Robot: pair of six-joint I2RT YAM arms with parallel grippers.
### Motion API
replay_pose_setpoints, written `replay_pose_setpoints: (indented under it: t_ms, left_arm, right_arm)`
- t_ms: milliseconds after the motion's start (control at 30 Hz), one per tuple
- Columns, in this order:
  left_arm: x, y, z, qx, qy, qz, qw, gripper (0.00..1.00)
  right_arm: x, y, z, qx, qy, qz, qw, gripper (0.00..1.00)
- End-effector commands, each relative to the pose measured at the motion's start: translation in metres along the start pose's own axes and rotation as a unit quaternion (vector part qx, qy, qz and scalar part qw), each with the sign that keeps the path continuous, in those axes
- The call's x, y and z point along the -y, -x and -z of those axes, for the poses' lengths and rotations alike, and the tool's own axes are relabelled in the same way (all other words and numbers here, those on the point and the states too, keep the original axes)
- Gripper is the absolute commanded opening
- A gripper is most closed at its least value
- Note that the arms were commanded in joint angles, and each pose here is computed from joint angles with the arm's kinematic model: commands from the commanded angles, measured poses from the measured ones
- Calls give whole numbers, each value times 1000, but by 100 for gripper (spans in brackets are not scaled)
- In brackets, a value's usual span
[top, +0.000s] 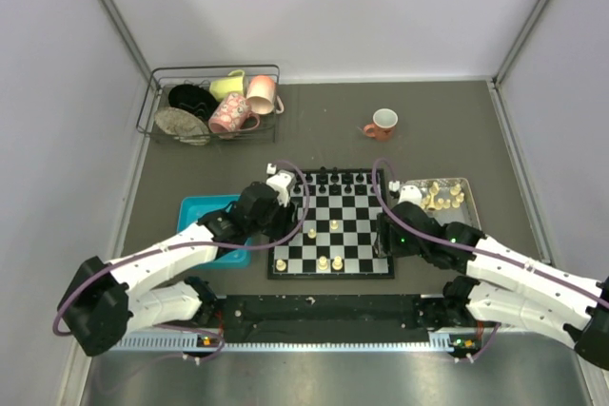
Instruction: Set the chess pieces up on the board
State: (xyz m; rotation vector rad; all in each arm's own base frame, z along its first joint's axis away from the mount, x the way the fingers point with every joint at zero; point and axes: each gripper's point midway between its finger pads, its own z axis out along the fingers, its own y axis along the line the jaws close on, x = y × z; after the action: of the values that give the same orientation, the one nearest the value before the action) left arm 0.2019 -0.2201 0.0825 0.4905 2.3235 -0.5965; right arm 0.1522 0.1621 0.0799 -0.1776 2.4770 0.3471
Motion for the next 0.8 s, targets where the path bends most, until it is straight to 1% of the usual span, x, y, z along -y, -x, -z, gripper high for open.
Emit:
replay_pose_setpoints:
  t_ms: [0,133,267,500,767]
  left_arm:
    - [12,31,-3,37,-16,-19,999,55]
    - [12,33,-9,28,-11,-25,999,53]
    - [11,30,-16,13,-8,-32,999,43]
    - [6,23,-26,-8,7,-35,999,38]
    - [5,22,-29,-12,10,-38,999,30]
  right_arm:
    - [-3,1,3,10,8,-4,1000,59]
    - [-2,1,2,9,7,-6,1000,59]
    - [-2,1,2,10,6,-6,1000,59]
    - [-1,0,2,9,7,-8,1000,59]
    - [0,-2,2,10,7,-10,1000,59]
